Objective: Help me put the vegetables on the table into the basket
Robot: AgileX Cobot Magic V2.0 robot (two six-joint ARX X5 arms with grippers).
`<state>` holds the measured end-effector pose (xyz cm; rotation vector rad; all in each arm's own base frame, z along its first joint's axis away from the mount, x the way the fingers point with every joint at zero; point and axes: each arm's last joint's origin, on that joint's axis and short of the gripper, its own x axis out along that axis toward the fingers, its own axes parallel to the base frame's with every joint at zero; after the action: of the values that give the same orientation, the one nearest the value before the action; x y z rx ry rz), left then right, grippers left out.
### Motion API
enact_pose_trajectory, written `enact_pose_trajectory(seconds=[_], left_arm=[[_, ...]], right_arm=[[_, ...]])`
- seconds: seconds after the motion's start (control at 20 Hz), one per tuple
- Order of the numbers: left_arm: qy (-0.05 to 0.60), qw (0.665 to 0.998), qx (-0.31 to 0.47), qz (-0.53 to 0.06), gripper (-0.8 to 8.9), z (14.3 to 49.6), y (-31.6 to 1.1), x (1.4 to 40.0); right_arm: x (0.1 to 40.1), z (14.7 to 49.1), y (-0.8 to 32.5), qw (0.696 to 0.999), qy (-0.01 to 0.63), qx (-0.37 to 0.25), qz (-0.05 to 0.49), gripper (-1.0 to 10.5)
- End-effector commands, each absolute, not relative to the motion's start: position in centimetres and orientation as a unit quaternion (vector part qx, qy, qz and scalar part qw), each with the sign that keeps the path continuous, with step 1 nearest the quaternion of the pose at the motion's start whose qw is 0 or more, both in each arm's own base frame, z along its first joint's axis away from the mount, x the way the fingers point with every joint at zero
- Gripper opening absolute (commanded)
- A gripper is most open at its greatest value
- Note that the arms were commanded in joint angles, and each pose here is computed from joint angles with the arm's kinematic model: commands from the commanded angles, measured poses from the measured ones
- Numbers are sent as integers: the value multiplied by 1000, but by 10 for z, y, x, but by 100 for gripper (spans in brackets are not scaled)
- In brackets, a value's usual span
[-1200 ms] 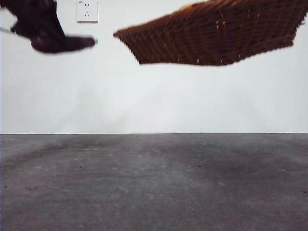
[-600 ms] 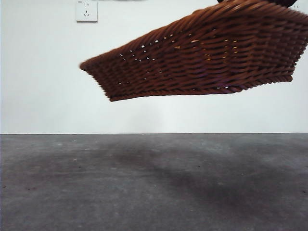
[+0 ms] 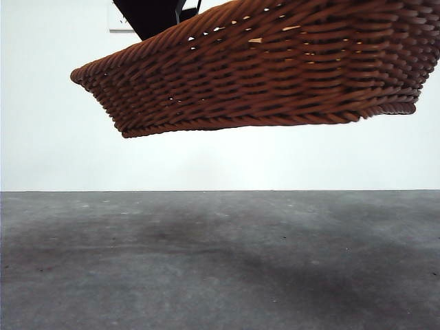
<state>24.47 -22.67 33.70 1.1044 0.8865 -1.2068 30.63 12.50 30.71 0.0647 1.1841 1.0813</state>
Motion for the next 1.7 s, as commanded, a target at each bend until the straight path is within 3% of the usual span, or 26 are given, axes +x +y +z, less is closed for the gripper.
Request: enact_pose_trajectory(seconds=[0.05,0.3,0.5,0.55,0.65,0.7,0.8,0.9,1.1,1.2,1.6,1.65,1.7], left_arm=[[389,580,474,-537,-8,333,-227,243],[396,611,454,-513,-8,344,-208,248],[379,619,390,-567,0,348,-202,252],[384,627,387,-556,7,348,-202,253],[388,638,389,-540,104,348,-200,256],[387,646,383,-534,105,349,-199,258],[400,655,369,-525,266,348,-198,259],[406,659,362,-519,320,348,-195,261],[409,665,355,-514,319,349,-195,261],[394,690,342,-503,319,358,-191,260],[269,839,236,-411,301,451,-115,192],[263,848,225,-401,218,457,-107,184],[255,856,218,-393,71,462,-100,177]], right_arm=[[308,306,126,693,522,37,496,-11],[311,305,120,700,520,37,488,-11],[313,307,118,703,510,49,494,-11],[313,307,118,702,510,51,495,-11],[313,307,119,699,509,56,499,-11],[313,307,119,694,506,63,507,-11],[313,308,120,694,504,66,510,-11],[313,308,120,694,505,67,509,-11],[317,309,120,709,495,66,499,-11],[321,309,120,730,496,60,467,-11],[346,314,68,782,476,151,372,-11],[347,315,59,787,474,159,361,-11],[349,315,49,792,473,169,348,-11]])
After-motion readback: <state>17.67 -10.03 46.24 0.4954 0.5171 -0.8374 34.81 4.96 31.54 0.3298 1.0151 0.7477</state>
